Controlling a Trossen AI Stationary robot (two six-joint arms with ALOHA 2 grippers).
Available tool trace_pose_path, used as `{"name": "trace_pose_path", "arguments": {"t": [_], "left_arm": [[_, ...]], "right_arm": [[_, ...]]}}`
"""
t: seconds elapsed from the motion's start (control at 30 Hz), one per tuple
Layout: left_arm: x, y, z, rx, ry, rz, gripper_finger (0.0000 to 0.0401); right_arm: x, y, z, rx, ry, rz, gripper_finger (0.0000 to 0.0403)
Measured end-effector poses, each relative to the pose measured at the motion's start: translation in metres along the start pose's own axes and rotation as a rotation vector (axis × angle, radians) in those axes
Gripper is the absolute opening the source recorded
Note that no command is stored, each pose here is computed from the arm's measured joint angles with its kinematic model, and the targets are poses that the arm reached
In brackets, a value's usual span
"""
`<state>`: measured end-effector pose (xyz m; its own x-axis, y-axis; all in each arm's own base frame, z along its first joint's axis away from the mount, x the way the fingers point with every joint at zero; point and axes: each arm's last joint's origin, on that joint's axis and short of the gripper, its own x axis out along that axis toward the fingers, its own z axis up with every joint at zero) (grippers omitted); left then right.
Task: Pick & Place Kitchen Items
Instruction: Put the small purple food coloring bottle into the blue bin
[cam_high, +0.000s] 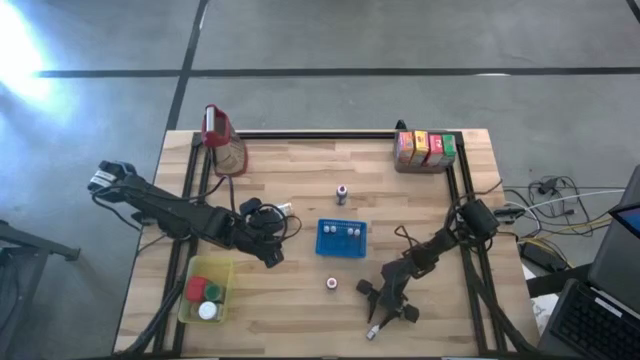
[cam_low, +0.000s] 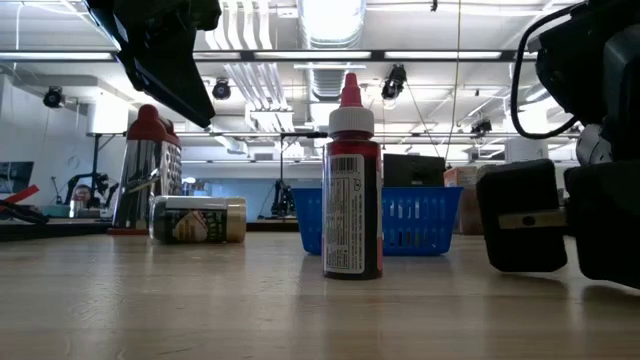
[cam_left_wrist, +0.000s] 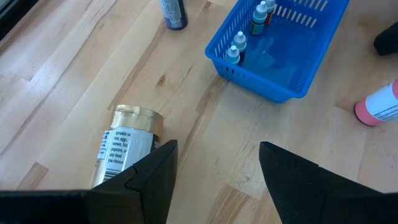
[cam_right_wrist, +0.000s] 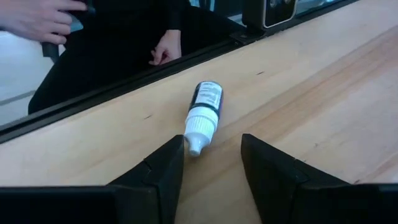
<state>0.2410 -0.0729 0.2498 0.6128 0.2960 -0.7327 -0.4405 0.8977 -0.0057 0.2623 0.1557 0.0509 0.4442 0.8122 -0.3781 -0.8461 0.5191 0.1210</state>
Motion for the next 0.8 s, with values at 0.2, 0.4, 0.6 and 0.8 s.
{"name": "trace_pose_path", "arguments": {"t": [0.2, 0.4, 0.6, 0.8], "left_arm": [[0.0000, 0.0000, 0.0000, 0.000, 0.000, 0.000, 0.0232], [0.0000, 0.0000, 0.0000, 0.000, 0.000, 0.000, 0.0232], [0.0000, 0.0000, 0.0000, 0.000, 0.000, 0.000, 0.0232], [0.0000, 0.0000, 0.0000, 0.000, 0.000, 0.000, 0.0232]], "right_arm": [[0.0003, -0.0012, 0.0010, 0.010, -0.004, -0.032, 0.0167], [0.0002, -0.0016, 0.0013, 0.012, -0.006, -0.041, 0.0142], [0.0002, -0.0016, 0.0013, 0.004, -0.007, -0.038, 0.0102], [0.0011, 0.0002, 0.0016, 0.006, -0.007, -0.030, 0.0071]]}}
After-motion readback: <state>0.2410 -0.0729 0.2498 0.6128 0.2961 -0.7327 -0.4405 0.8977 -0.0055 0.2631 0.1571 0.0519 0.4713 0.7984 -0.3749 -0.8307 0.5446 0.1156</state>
